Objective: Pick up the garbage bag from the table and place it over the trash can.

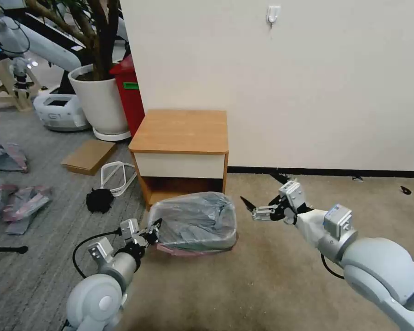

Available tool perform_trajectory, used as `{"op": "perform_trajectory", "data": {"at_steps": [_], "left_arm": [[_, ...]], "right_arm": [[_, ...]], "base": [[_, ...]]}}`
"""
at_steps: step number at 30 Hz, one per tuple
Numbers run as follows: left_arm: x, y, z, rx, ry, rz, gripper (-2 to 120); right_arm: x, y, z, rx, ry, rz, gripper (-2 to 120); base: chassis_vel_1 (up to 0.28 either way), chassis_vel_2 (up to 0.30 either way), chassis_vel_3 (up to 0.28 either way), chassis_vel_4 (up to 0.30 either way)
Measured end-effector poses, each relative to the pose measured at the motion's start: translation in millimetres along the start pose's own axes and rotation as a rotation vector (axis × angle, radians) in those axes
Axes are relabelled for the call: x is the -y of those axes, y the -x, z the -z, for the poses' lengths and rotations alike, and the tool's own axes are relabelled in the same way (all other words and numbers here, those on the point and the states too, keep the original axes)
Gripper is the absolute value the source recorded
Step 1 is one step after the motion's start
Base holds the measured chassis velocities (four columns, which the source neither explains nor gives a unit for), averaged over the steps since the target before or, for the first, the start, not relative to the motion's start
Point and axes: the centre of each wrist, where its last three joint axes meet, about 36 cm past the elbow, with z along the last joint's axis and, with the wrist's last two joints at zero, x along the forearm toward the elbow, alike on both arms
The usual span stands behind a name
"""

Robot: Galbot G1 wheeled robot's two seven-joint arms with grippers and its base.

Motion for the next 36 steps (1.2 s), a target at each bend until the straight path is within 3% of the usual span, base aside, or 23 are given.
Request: {"op": "perform_trajectory", "data": {"at_steps": [3, 7, 8, 11, 13, 17, 22, 25, 36], "left_arm": [[2.6, -2.0, -1.4, 0.005, 0.031, 0.005, 6], [7.9, -9.0, -4.6, 0.028, 0.109, 0.019, 6], [7.9, -9.0, -4.6, 0.028, 0.109, 0.019, 6], [12.2, -15.0, -10.0, 0.057, 0.17, 0.026, 6], [13.1, -16.6, -11.4, 0.072, 0.196, 0.03, 6], [15.2, -24.5, -16.6, 0.127, 0.32, 0.043, 6], [16.9, -28.1, -19.9, 0.149, 0.366, 0.052, 6], [20.0, -28.8, -27.0, 0.169, 0.4, 0.066, 6], [19.4, -30.4, -36.7, 0.167, 0.424, 0.078, 6]], "right_arm": [[-1.2, 0.4, -0.4, 0.011, -0.062, 0.037, 83], [-3.3, 0.5, -2.4, -0.011, -0.252, 0.159, 64], [-3.3, 0.5, -2.4, -0.011, -0.252, 0.159, 64], [-7.3, 1.8, -0.6, -0.056, -0.309, 0.25, 48], [-8.3, 2.8, 0.0, -0.07, -0.319, 0.27, 43], [-13.6, 9.5, -3.6, -0.118, -0.323, 0.332, 27], [-22.0, 14.8, -8.7, -0.135, -0.295, 0.37, 15], [-33.3, 28.7, -10.0, -0.135, -0.271, 0.419, 0], [-47.1, 92.9, 3.0, -0.1, -0.206, 0.475, 0]], "base": [[0.0, 0.0, 0.0, 0.0], [0.0, 0.0, 0.0, 0.0], [0.0, 0.0, 0.0, 0.0], [0.0, 0.0, 0.0, 0.0], [0.0, 0.0, 0.0, 0.0], [0.0, 0.0, 0.0, 0.0], [0.0, 0.0, 0.0, 0.0], [0.0, 0.0, 0.0, 0.0], [0.0, 0.0, 0.0, 0.0]]}}
